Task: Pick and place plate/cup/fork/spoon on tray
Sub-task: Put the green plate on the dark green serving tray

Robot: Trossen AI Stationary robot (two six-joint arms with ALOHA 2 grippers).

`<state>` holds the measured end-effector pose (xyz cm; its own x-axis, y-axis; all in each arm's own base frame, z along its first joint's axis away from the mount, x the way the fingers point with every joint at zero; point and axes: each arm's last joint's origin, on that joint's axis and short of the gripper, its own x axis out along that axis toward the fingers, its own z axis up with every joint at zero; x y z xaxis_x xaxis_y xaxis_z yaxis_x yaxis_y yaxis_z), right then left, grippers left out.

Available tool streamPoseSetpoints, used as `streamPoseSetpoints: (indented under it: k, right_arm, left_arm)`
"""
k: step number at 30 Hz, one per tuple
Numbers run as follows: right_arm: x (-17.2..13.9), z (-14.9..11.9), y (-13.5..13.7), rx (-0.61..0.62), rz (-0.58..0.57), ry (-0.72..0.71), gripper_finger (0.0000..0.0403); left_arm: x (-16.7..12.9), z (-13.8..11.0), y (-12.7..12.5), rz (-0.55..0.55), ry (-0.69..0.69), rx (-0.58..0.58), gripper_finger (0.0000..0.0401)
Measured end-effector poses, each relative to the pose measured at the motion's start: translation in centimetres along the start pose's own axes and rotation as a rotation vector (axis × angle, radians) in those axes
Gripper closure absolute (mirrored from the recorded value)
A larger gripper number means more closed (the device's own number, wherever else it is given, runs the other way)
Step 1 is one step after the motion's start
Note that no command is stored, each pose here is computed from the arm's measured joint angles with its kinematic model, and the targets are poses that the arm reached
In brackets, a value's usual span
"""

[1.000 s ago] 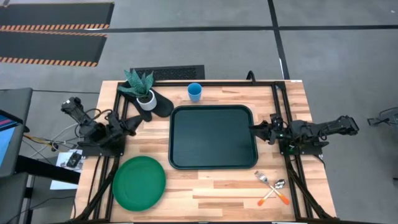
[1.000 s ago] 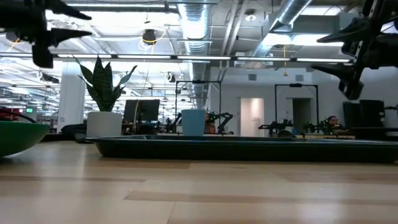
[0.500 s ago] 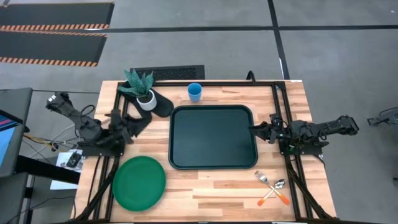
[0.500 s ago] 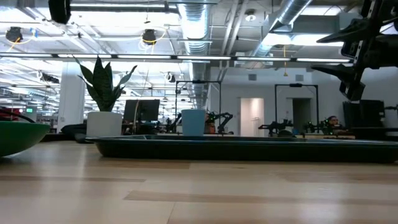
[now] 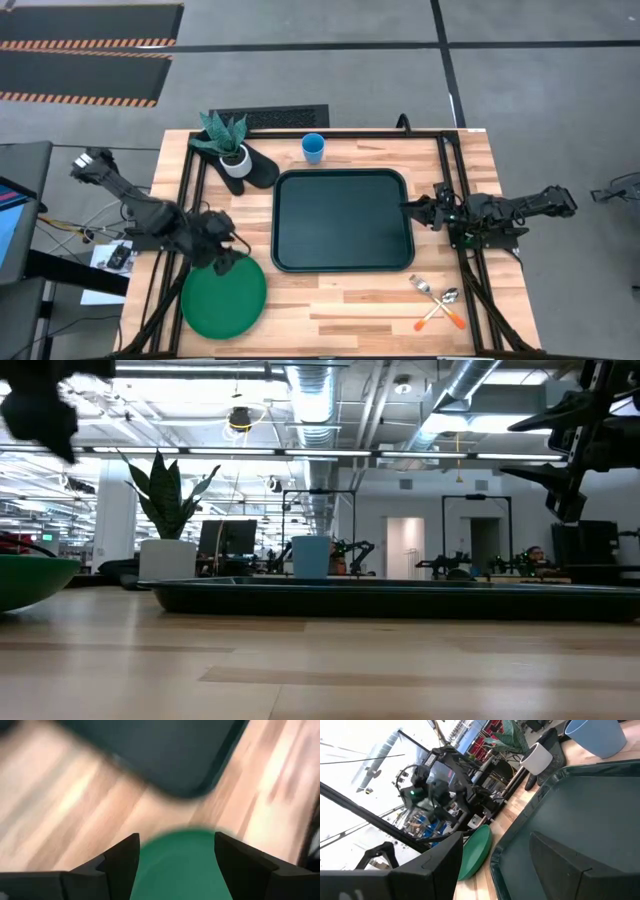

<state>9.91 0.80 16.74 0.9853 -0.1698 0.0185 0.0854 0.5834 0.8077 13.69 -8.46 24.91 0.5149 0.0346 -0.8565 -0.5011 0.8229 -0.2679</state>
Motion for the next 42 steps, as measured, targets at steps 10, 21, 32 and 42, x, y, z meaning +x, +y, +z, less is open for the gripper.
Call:
streamPoseSetpoints:
  k: [10, 21, 32, 42]
  right_arm:
    - [0.0, 0.0, 0.0, 0.0, -0.002, 0.0, 0.0148]
    - [0.0, 0.0, 0.0, -0.001, -0.003, 0.0, 0.0148]
    - [0.0, 0.0, 0.0, 0.0, -0.003, 0.0, 0.0148]
    - [0.0, 0.0, 0.0, 0.0, -0.003, 0.0, 0.0148]
  left_arm:
    - [4.7, -2.8, 2.5, 0.106, 0.157, 0.012, 0.0162]
    - [7.8, -4.1, 5.5, 0.179, 0.211, -0.035, 0.0162]
    - [8.4, -4.4, 5.4, 0.068, 0.333, -0.034, 0.0317]
    - [8.4, -4.5, 4.8, -0.028, 0.436, -0.119, 0.0397]
